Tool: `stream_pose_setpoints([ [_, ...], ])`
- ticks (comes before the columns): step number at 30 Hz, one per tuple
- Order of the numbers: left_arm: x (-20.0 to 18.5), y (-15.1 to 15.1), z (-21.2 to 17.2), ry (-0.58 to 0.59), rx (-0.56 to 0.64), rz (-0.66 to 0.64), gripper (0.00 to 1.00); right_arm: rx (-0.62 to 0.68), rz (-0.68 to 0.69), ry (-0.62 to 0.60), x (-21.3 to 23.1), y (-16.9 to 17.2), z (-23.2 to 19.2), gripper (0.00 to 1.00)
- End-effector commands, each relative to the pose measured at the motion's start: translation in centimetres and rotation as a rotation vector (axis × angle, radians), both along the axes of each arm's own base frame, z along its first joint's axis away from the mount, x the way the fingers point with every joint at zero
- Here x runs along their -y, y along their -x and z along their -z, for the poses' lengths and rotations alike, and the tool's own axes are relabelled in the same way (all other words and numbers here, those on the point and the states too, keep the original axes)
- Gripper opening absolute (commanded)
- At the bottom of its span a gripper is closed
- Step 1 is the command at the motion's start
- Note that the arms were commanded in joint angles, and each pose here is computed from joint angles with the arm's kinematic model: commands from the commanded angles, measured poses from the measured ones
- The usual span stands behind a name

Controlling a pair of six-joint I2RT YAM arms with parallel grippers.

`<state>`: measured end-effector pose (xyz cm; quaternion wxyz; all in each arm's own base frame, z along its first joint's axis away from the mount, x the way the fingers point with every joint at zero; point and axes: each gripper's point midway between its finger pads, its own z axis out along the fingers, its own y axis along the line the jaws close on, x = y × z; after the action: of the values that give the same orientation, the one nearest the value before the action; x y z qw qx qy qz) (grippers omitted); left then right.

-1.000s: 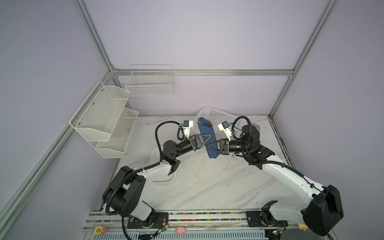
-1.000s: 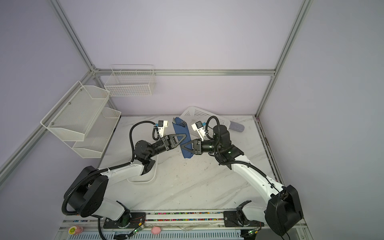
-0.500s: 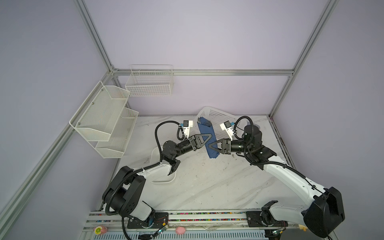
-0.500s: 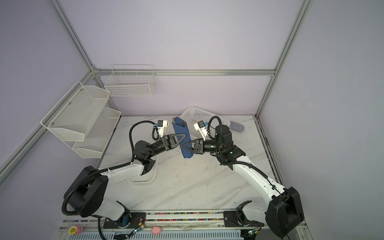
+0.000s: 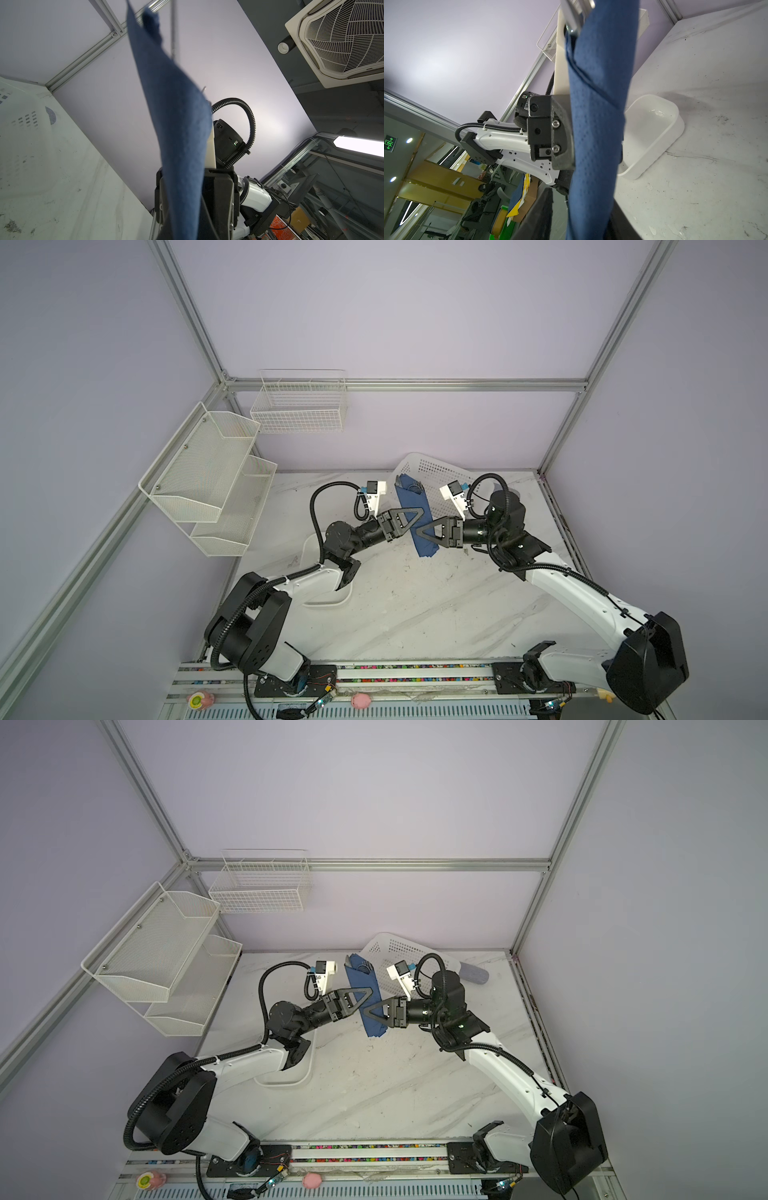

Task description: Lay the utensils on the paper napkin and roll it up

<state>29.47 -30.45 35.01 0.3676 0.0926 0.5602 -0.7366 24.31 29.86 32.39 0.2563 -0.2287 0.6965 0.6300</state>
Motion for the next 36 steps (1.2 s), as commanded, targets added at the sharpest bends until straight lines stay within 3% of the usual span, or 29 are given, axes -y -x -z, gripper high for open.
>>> stream_pose_setpoints([
  [1, -0.7, 1.0, -4.8, 0.085, 0.144, 0.001, 0.08, 0.016, -0.021, -0.021, -0.1, 0.0, -0.1, 0.39],
  [7, -0.7, 1.0, -4.9, 0.086, 0.144, 0.004, 0.08, 0.021, -0.015, -0.036, -0.1, -0.1, -0.1, 0.33],
  [14, -0.7, 0.9, -4.7, 0.082, 0.14, 0.004, 0.1, 0.035, -0.013, -0.043, 0.0, 0.1, -0.6, 0.18],
  [20, -0.5, 0.9, -3.9, 0.064, 0.12, 0.009, 0.33, 0.057, -0.001, -0.054, 0.2, 0.2, -1.5, 0.12],
  [28, -0.4, 0.9, -2.7, 0.03, 0.098, 0.006, 0.55, 0.063, 0.001, -0.057, 0.3, 0.3, -1.5, 0.12],
  [36, -0.2, 0.3, -2.2, 0.036, 0.085, -0.001, 0.58, 0.051, 0.003, -0.051, 0.2, 0.0, -0.9, 0.12],
])
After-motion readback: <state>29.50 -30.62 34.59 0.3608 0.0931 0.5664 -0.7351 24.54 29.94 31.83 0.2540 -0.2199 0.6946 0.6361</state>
